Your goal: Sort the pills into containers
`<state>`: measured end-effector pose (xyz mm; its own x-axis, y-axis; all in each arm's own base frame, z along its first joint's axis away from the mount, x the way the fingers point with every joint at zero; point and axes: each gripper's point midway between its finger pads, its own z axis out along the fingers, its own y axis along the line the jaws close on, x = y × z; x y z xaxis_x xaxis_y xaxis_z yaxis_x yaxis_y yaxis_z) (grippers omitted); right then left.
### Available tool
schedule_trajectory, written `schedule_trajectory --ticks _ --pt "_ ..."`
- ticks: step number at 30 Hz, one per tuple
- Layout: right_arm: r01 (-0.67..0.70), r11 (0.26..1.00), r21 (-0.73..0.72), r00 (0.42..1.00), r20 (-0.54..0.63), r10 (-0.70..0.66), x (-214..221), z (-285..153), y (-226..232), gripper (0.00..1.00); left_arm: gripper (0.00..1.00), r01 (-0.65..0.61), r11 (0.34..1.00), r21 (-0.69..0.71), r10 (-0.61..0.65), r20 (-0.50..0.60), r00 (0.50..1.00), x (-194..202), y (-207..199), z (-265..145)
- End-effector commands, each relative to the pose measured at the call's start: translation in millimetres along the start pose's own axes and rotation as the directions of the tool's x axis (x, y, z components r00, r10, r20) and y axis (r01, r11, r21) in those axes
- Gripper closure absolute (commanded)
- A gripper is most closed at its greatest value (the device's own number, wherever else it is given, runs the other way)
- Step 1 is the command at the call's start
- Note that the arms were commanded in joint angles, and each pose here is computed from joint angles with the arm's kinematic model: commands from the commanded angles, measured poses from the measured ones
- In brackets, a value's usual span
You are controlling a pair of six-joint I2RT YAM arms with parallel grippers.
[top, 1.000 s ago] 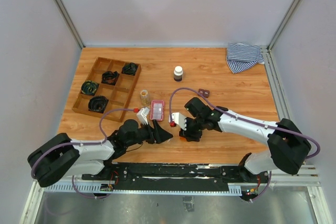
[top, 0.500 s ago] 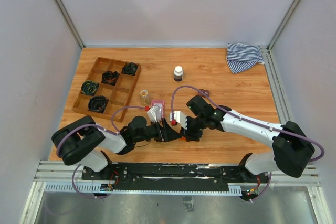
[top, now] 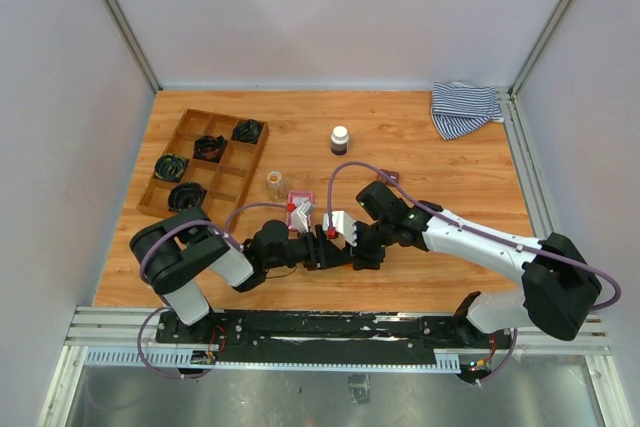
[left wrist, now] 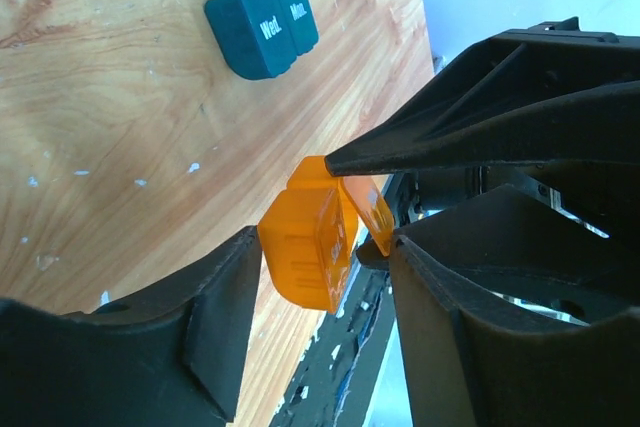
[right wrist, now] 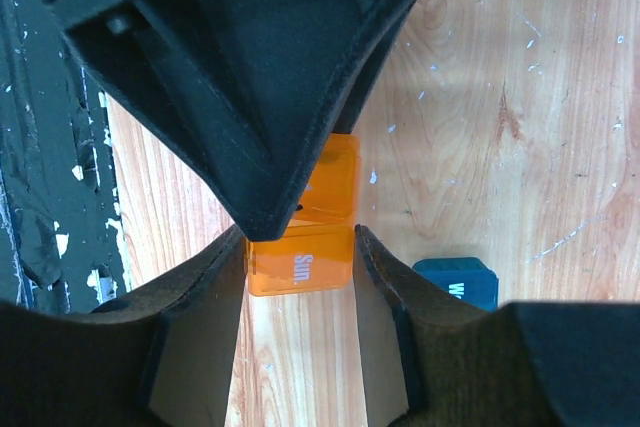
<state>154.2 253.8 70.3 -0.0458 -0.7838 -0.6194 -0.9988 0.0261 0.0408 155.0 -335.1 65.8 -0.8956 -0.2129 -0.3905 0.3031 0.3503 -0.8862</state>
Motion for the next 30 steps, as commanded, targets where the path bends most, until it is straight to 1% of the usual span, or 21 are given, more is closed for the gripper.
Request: schedule_trajectory --ticks 1,5,8,9,11,16,17,21,24,27,30 --pt "-0.009 1.0 -0.003 0.999 0.038 0.01 -12 -9 -1 0.62 0.45 -0.009 0.994 0.108 0.009 -0.006 1.0 -1 -25 7" --pt "-0.008 1.0 -0.007 0.999 0.039 0.008 -12 -9 0 0.62 0.56 -0.003 0.993 0.121 0.004 -0.007 1.0 -1 -27 7" --pt "-0.009 1.0 -0.008 0.999 0.042 0.009 -13 -10 0 0.62 0.73 0.0 0.993 0.119 0.0 -0.007 1.0 -1 -27 7" --pt "-0.007 1.0 -0.01 0.999 0.043 0.008 -13 -10 1 0.62 0.77 0.002 0.993 0.119 -0.001 -0.009 1.0 0 -26 7" --pt "-0.008 1.0 -0.013 0.999 0.045 0.009 -14 -10 2 0.62 0.81 0.003 0.993 0.117 -0.002 -0.011 1.0 1 -25 7" --pt "-0.004 1.0 -0.01 0.999 0.051 0.004 -15 -12 2 0.6 0.98 0.008 0.993 0.119 -0.007 -0.011 1.0 2 -24 6" --pt "-0.004 1.0 -0.002 0.999 0.048 0.004 -14 -12 1 0.59 0.99 0.008 0.993 0.122 -0.007 -0.009 1.0 1 -25 6" --pt "-0.024 0.997 0.072 0.999 0.025 0.022 -10 -17 -15 0.48 1.0 0.009 0.992 0.128 -0.008 -0.014 1.0 3 -26 4" --pt "-0.047 0.993 0.107 0.998 0.036 0.044 -9 -24 -24 0.42 1.0 0.009 0.992 0.127 -0.007 -0.016 1.0 4 -25 3" --pt "-0.053 0.99 0.131 0.998 0.047 0.047 -9 -30 -28 0.38 1.0 0.009 0.992 0.129 -0.007 -0.021 1.0 5 -26 2" --pt "-0.061 0.986 0.156 0.997 0.061 0.052 -10 -37 -33 0.36 1.0 0.008 0.992 0.13 -0.005 -0.024 1.0 5 -26 2"
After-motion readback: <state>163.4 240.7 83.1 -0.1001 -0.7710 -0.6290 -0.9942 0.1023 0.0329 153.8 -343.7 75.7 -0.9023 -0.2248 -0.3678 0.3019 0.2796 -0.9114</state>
